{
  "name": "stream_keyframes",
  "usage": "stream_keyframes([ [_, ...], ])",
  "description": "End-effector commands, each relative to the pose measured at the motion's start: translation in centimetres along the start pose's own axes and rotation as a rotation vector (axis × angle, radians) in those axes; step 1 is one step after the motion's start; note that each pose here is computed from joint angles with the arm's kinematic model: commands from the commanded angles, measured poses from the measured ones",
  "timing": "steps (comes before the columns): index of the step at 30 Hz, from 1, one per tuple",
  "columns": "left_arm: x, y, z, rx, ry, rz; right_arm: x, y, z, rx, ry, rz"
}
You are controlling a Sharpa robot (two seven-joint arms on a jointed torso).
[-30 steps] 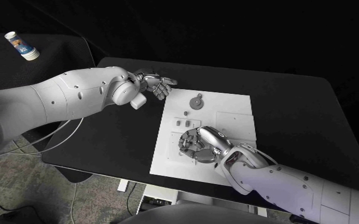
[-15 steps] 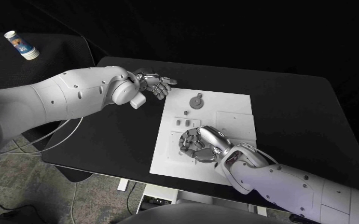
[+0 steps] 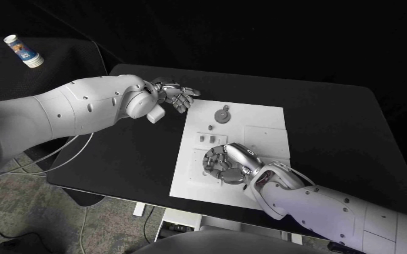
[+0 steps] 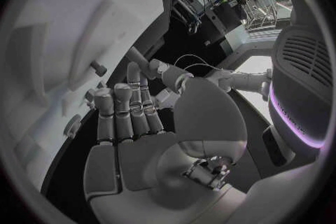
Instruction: Assemble the parts on the task board
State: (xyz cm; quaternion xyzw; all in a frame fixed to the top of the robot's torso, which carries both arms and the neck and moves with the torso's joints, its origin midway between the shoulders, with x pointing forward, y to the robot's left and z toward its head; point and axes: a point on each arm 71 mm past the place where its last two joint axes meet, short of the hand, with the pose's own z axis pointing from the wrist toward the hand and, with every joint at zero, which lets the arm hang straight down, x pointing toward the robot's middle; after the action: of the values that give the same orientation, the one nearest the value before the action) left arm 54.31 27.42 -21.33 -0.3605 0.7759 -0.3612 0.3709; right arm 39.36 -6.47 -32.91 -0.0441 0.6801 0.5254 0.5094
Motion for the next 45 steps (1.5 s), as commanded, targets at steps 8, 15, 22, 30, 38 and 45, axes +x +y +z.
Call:
stream_keyframes([
  [8, 0.26, -0.18, 0.09, 0.004, 0.019, 0.011, 0.28, -0.06, -0.03, 0.003, 0.036, 0.025],
  [15, 0.26, -0.17, 0.10, 0.002, 0.020, 0.013, 0.32, -0.18, -0.07, 0.010, 0.047, 0.011],
  [22, 0.31, -0.18, 0.11, 0.002, 0.024, 0.019, 0.28, -0.11, 0.01, -0.001, 0.037, -0.032],
  [30, 0.31, -0.17, 0.11, 0.000, 0.024, 0.022, 0.27, -0.01, 0.21, 0.000, 0.018, -0.053],
  [38, 0.29, -0.12, 0.12, -0.004, 0.025, 0.024, 0.20, -0.01, 0.21, 0.001, 0.010, -0.047],
  [45, 0.26, -0.08, 0.12, -0.006, 0.025, 0.025, 0.17, -0.02, 0.20, 0.003, 0.007, -0.045],
])
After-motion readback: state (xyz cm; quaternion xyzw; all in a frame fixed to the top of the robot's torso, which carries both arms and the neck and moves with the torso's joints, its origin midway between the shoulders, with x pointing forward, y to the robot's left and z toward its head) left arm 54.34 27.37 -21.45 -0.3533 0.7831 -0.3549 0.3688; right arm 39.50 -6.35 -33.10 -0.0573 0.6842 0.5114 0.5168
